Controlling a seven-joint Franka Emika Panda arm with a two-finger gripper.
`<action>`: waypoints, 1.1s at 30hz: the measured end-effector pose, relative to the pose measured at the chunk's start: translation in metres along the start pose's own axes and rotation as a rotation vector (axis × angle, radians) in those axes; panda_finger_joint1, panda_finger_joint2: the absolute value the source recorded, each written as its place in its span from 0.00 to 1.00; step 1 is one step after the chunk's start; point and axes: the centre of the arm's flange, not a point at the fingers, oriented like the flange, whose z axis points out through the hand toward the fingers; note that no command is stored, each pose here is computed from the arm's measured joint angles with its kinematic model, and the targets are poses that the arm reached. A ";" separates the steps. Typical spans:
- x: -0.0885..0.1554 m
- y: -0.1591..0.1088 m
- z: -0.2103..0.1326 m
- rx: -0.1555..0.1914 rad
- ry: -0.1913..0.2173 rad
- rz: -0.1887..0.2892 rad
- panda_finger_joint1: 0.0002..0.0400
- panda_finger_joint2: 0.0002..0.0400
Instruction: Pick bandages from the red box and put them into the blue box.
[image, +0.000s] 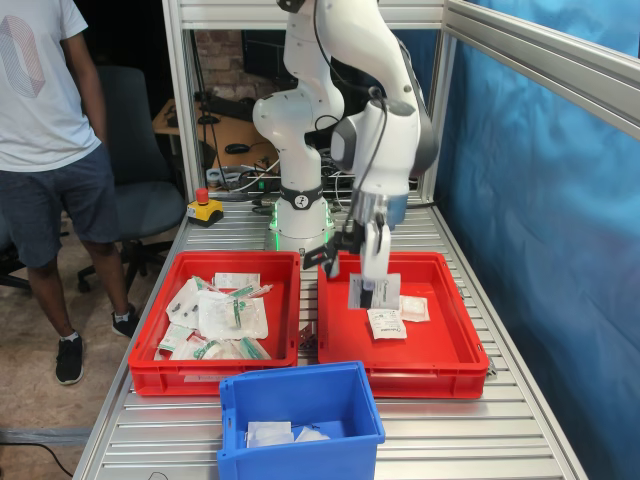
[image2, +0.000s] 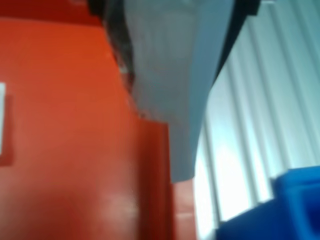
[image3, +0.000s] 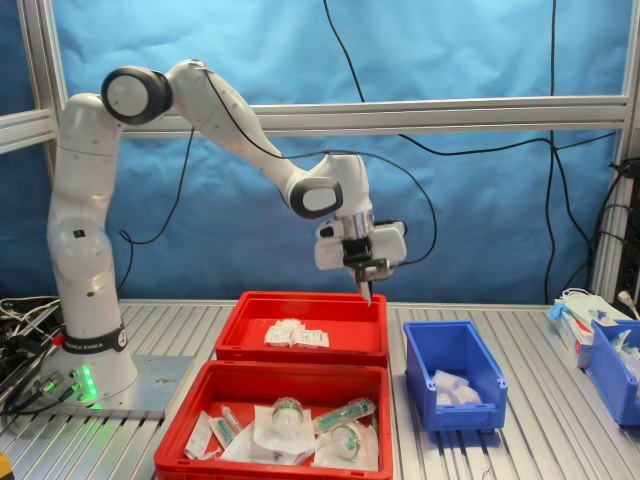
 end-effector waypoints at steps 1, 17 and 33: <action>0.001 -0.008 -0.010 0.006 -0.018 0.012 0.16 0.16; 0.012 -0.102 -0.085 0.111 -0.140 0.152 0.16 0.16; -0.007 -0.166 -0.135 0.230 -0.224 0.228 0.16 0.16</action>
